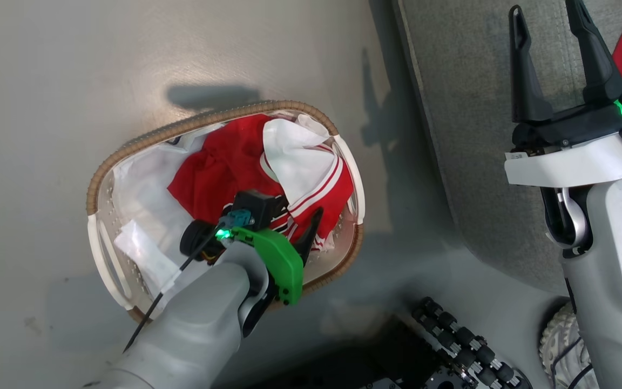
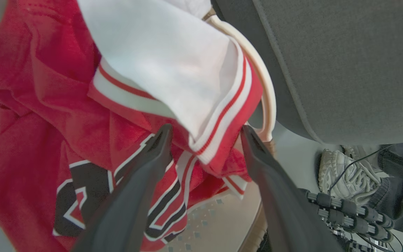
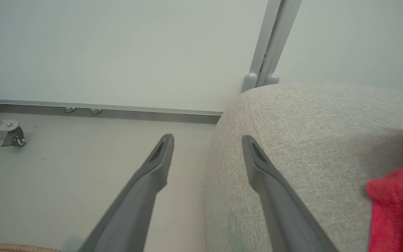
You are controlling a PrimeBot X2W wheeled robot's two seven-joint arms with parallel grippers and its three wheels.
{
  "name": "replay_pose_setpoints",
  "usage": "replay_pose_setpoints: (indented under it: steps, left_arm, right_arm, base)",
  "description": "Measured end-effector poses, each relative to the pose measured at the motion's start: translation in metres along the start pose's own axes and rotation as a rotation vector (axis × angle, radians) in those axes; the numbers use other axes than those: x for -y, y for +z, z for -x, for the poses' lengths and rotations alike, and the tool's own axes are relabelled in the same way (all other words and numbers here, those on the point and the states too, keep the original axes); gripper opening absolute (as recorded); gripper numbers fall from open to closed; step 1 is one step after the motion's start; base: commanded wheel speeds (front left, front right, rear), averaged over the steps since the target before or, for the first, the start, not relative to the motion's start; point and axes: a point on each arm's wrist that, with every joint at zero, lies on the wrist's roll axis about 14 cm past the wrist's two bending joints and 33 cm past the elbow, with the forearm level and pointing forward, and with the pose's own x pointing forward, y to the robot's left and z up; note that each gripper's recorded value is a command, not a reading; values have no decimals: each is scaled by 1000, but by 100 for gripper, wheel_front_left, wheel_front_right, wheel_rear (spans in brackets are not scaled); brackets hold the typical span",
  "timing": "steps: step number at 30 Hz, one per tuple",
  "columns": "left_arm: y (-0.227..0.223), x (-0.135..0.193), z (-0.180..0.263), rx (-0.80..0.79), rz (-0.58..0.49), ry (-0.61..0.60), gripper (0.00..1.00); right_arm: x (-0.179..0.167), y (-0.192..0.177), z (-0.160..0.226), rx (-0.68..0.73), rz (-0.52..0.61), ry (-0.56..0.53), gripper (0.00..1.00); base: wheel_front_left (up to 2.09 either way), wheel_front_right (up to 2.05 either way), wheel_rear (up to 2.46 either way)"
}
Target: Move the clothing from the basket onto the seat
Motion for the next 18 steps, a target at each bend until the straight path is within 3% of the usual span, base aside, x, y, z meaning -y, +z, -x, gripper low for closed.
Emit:
replay_pose_setpoints:
  steps: [11, 12, 13, 18]
  left_arm:
    - [14, 3, -16, 15, 0, -54, 100]
    - [15, 4, -16, 16, -1, -57, 16]
    - [16, 6, -16, 17, -1, -63, 0]
    - [18, 9, -15, 19, 4, -66, 0]
  right_arm:
    - [-1, -20, -3, -31, -10, -6, 100]
    - [-1, -20, -3, -31, -11, -6, 100]
    - [-1, -19, -3, -31, -10, -6, 100]
    - [-1, -16, -4, -23, -17, -11, 100]
  base:
    - [0, 0, 0]
    - [0, 0, 0]
    - [0, 0, 0]
    - [0, 0, 0]
